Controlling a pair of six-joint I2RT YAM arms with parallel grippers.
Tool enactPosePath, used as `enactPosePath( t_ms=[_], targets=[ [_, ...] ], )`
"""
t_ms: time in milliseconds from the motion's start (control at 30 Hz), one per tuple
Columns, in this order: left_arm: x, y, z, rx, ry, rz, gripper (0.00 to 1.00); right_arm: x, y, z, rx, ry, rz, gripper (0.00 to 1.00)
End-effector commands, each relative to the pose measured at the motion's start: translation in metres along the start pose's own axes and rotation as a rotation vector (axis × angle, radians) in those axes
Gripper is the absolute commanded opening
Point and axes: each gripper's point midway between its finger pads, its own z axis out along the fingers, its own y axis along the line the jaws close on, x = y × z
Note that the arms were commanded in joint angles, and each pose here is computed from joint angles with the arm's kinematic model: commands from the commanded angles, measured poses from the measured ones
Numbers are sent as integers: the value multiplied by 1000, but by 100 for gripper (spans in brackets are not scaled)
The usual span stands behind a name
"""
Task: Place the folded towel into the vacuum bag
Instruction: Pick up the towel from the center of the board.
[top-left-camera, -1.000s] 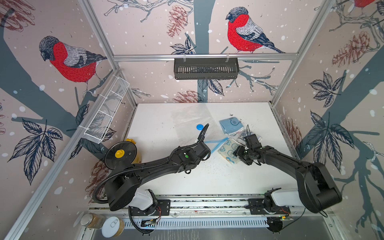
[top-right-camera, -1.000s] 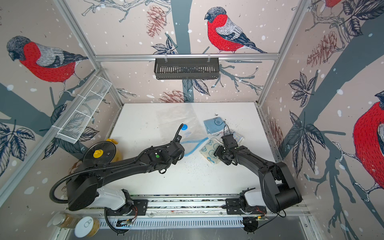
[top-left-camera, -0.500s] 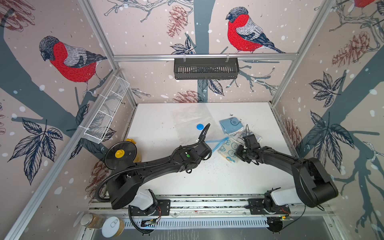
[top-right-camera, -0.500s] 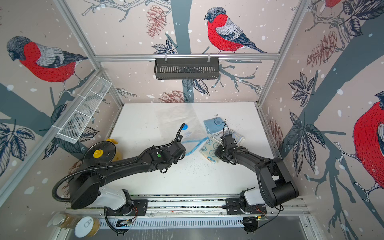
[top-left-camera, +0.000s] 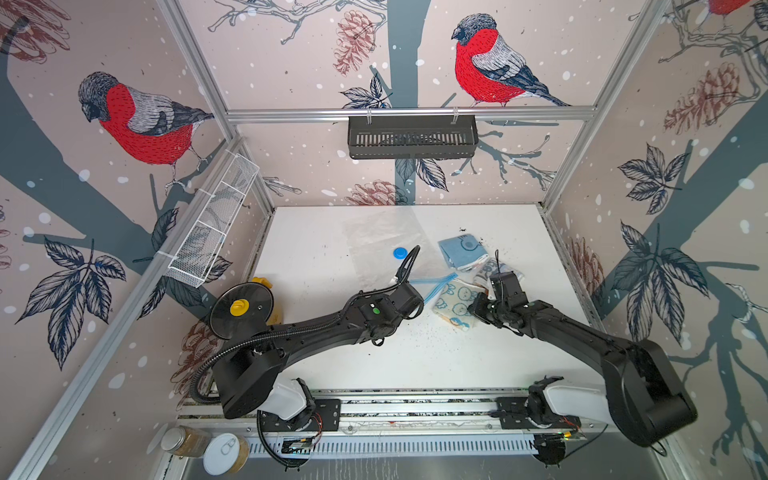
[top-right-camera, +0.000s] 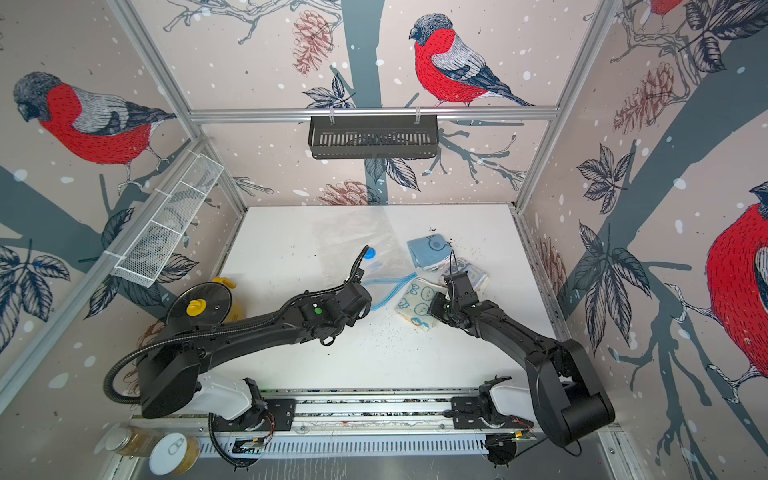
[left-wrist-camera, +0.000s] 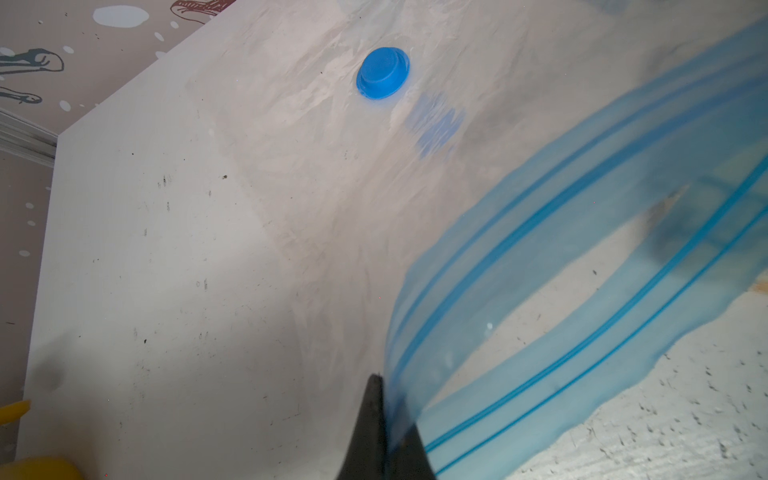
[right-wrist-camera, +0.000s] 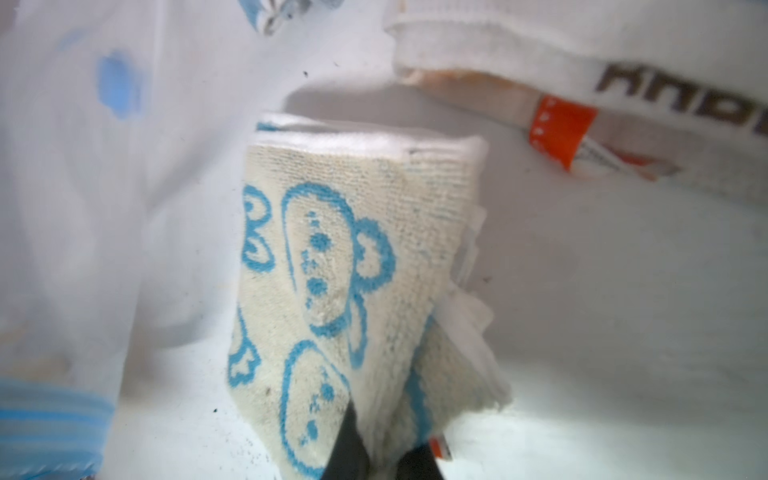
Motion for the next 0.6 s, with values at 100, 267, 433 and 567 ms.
enactPosePath(
  t_ms=[100,267,433,567],
  targets=[
    [-6,8,-2,-33,-19,-24,0,8,13,-21,-68,16,-63,1],
    [-6,5,-3,-14,-16,-34,0,12,16,-35,-72,24,-90,1],
    [-6,6,-3,-16,-17,-37,0,18,27,-54,-124,34,-110,1],
    [-7,9,-2,-27,-18,-43,0,25,36,-69,-162,62,-132,1]
  ],
)
